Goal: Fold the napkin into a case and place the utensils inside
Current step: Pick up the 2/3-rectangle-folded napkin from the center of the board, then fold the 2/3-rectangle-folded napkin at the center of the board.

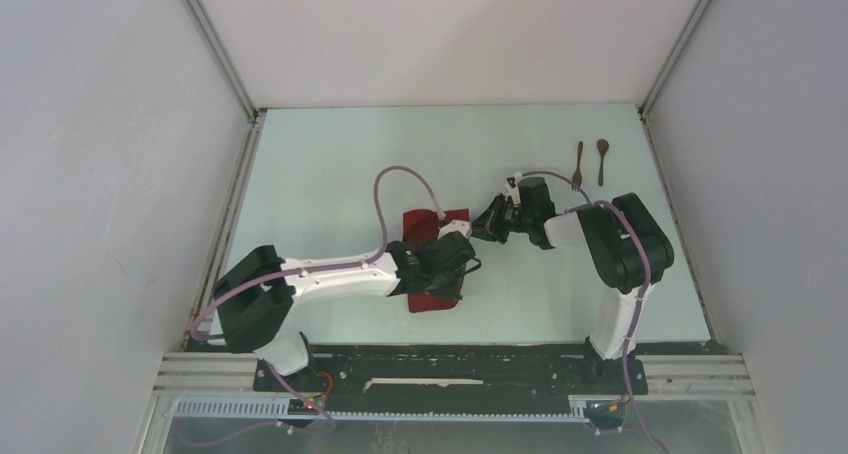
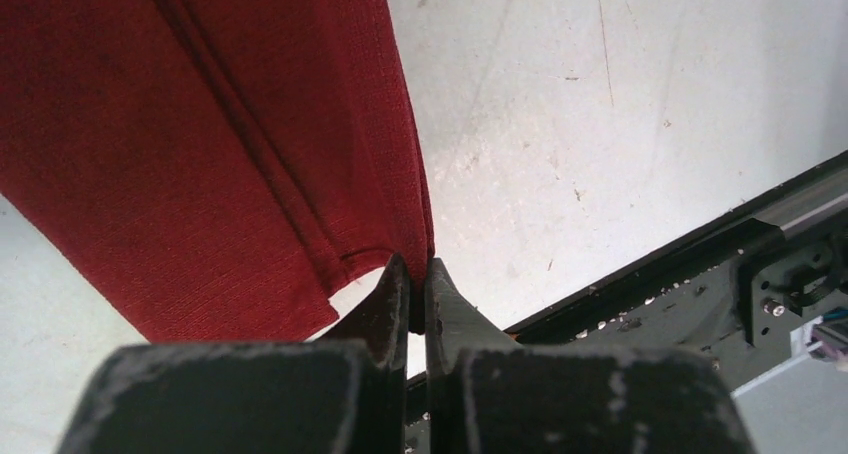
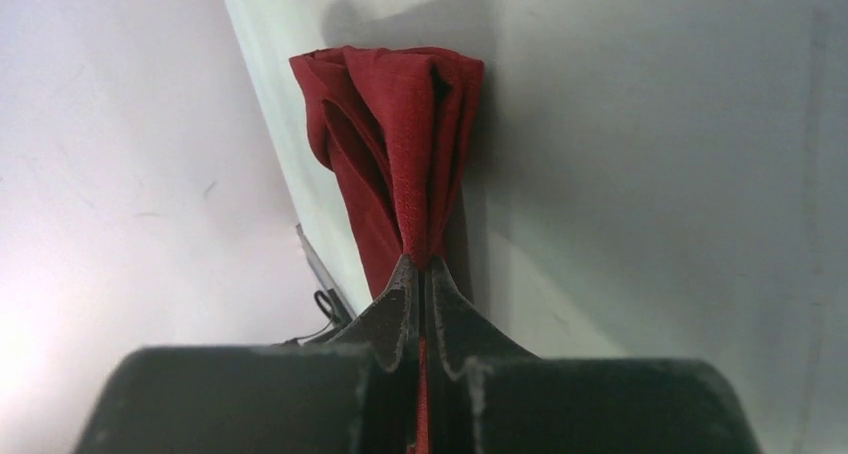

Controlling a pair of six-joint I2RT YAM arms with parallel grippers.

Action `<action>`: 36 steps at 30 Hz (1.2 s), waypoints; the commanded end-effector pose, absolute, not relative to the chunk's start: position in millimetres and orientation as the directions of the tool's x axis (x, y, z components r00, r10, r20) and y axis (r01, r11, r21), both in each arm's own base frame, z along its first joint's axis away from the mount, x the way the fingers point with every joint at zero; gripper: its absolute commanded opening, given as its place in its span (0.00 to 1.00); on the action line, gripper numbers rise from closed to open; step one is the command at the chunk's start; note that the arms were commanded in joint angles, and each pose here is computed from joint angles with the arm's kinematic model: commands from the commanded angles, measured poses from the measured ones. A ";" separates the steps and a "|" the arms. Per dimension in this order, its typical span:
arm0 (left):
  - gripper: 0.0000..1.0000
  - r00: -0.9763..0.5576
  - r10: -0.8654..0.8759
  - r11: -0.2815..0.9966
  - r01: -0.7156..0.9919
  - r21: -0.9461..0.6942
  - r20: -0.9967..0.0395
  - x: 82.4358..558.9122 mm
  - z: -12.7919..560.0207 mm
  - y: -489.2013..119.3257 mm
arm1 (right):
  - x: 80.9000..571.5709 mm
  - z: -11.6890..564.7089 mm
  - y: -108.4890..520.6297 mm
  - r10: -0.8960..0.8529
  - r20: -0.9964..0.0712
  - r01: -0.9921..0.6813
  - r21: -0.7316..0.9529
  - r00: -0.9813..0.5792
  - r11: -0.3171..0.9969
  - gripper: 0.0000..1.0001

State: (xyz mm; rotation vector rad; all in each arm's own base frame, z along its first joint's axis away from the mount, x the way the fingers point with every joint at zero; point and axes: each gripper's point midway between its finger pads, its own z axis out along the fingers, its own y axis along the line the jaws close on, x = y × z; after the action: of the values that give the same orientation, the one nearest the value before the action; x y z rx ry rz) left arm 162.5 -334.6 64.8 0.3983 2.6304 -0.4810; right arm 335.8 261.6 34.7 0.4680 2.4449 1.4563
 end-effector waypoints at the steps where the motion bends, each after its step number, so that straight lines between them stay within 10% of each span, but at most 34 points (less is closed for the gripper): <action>1: 0.00 -0.856 0.108 0.835 0.354 -0.421 -0.505 165.2 90.0 -344.8 | 348.8 62.8 268.1 0.364 -0.228 0.025 0.818 -0.903 0.575 0.00; 10: 0.00 -0.831 0.062 0.781 0.386 -0.492 -0.553 160.0 84.4 -324.4 | 346.7 83.4 291.9 0.294 -0.356 0.008 0.625 -0.887 0.781 0.00; 36: 0.00 -0.824 -0.067 0.756 0.326 -0.567 -0.563 143.6 50.9 -255.6 | 339.3 97.4 378.7 0.219 -0.320 0.005 0.555 -0.922 0.832 0.00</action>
State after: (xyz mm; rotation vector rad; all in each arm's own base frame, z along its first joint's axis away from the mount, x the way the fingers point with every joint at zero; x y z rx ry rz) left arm 151.5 -257.2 54.2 0.1899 2.3634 -0.8743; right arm 327.2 367.1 88.1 0.1305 2.6818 0.7938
